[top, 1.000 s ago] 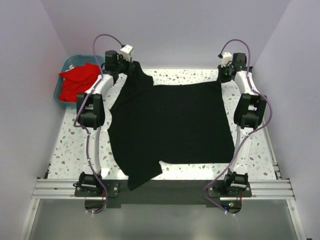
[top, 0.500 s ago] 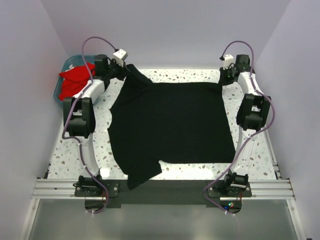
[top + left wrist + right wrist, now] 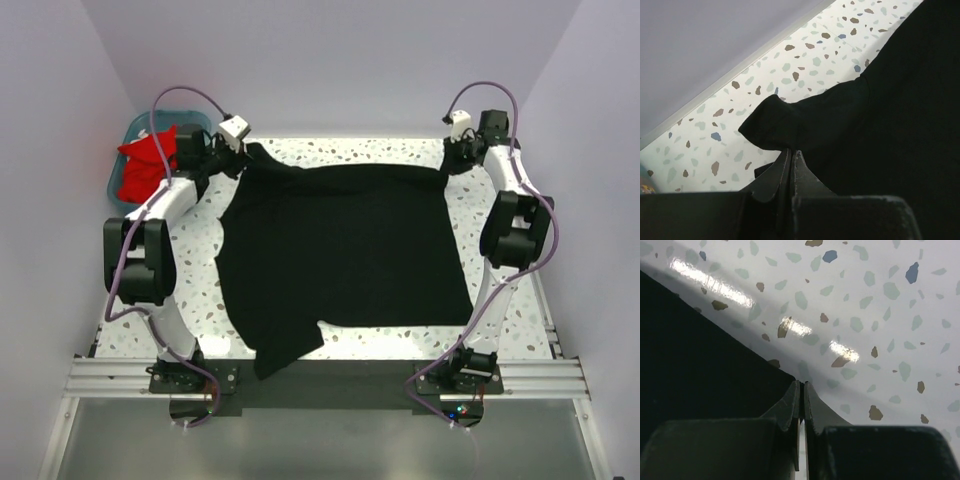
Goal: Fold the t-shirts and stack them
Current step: Fold the tshirt
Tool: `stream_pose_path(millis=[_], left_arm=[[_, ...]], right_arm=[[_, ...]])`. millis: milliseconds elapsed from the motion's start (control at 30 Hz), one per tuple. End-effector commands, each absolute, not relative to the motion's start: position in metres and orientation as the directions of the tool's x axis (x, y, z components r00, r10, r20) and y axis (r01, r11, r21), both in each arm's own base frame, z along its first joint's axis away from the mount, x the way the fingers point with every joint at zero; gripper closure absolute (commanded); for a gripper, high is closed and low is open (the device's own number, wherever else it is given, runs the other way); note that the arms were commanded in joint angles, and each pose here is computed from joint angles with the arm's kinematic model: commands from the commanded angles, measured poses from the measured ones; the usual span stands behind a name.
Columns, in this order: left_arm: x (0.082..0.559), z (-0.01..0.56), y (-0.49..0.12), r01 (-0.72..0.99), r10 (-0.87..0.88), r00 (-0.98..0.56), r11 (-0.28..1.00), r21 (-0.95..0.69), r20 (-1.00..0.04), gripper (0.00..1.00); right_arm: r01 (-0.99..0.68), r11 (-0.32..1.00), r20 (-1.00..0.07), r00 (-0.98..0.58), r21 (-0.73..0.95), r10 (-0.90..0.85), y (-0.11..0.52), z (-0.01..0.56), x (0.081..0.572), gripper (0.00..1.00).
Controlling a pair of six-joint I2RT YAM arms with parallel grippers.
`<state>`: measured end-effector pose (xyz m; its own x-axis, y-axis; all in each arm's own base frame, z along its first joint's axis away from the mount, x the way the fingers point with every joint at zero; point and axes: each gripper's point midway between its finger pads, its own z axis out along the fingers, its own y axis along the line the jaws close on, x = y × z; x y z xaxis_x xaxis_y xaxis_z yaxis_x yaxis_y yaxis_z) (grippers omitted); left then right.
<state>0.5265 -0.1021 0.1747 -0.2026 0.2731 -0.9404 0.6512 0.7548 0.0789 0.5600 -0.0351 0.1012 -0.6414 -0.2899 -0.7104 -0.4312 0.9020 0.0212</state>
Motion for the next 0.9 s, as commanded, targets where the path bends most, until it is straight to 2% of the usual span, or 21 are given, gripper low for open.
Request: stream_pose_path(millis=[0, 333, 600, 867], left_arm=[[0.512, 0.203, -0.097, 0.651, 0.317, -0.108, 0.738, 0.174, -0.942, 1.00], [0.455, 0.189, -0.089, 0.656, 0.391, -0.128, 0.723, 0.218, -0.911, 1.00], [0.418, 0.168, -0.086, 0.676, 0.433, -0.152, 0.701, 0.226, -0.889, 1.00], [0.369, 0.113, -0.096, 0.735, 0.512, -0.250, 0.653, 0.183, -0.822, 1.00]], right_arm=[[-0.489, 0.872, -0.739, -0.586, -0.006, -0.333, -0.030, 0.131, 0.546, 1.00], [-0.527, 0.850, -0.724, -0.579, -0.017, -0.374, -0.035, 0.132, 0.519, 1.00], [-0.583, 0.812, -0.669, -0.593, -0.026, -0.448, -0.040, 0.112, 0.487, 1.00], [-0.602, 0.798, -0.607, -0.637, 0.008, -0.475, -0.040, 0.075, 0.466, 1.00]])
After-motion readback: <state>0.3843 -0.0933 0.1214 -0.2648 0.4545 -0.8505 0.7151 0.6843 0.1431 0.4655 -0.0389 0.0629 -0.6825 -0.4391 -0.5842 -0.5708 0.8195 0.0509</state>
